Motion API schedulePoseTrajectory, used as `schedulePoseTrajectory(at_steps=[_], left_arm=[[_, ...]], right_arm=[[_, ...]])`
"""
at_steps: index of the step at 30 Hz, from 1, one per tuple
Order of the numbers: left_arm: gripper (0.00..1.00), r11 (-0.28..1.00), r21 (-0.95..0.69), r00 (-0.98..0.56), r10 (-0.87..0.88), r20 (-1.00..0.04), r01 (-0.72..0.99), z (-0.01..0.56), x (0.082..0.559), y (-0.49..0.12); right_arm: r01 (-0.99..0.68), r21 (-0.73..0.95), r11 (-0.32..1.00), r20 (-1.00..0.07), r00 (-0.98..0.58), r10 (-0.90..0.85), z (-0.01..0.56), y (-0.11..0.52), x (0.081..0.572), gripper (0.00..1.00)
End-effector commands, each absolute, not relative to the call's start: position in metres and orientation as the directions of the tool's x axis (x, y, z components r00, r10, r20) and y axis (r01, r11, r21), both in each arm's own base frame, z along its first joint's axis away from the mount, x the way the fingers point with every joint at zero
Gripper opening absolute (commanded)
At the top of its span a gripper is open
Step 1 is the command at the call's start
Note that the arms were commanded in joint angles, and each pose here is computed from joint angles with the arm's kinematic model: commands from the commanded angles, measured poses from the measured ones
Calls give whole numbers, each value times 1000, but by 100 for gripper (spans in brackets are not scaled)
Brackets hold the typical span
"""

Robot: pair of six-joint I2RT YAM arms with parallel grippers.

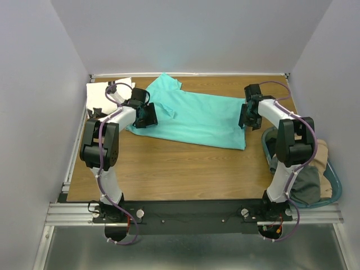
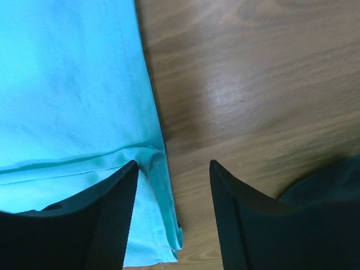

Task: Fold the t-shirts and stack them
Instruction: Fold the tshirt

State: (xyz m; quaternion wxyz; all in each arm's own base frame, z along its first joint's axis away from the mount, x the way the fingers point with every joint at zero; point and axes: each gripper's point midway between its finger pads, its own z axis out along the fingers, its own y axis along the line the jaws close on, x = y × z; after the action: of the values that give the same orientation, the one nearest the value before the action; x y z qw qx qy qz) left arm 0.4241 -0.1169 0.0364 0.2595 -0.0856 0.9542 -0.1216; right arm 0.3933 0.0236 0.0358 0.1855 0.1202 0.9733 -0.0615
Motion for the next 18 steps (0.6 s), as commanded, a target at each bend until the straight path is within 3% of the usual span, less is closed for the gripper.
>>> schedulePoseTrajectory(at_steps=[1, 8, 18], left_arm=[[70, 949, -306, -829, -229, -511, -74, 73, 429, -126], [70, 925, -380, -791, -246, -561, -18, 115, 448, -144], [70, 904, -426, -841, -208, -499, 29, 69, 441, -165]], right_arm=[[225, -46, 973, -456, -872, 180, 70, 24, 414, 67], [93, 72, 993, -517, -848, 117, 106, 63, 429, 70], [-161, 314, 936, -489, -872, 14, 107, 152, 413, 72]])
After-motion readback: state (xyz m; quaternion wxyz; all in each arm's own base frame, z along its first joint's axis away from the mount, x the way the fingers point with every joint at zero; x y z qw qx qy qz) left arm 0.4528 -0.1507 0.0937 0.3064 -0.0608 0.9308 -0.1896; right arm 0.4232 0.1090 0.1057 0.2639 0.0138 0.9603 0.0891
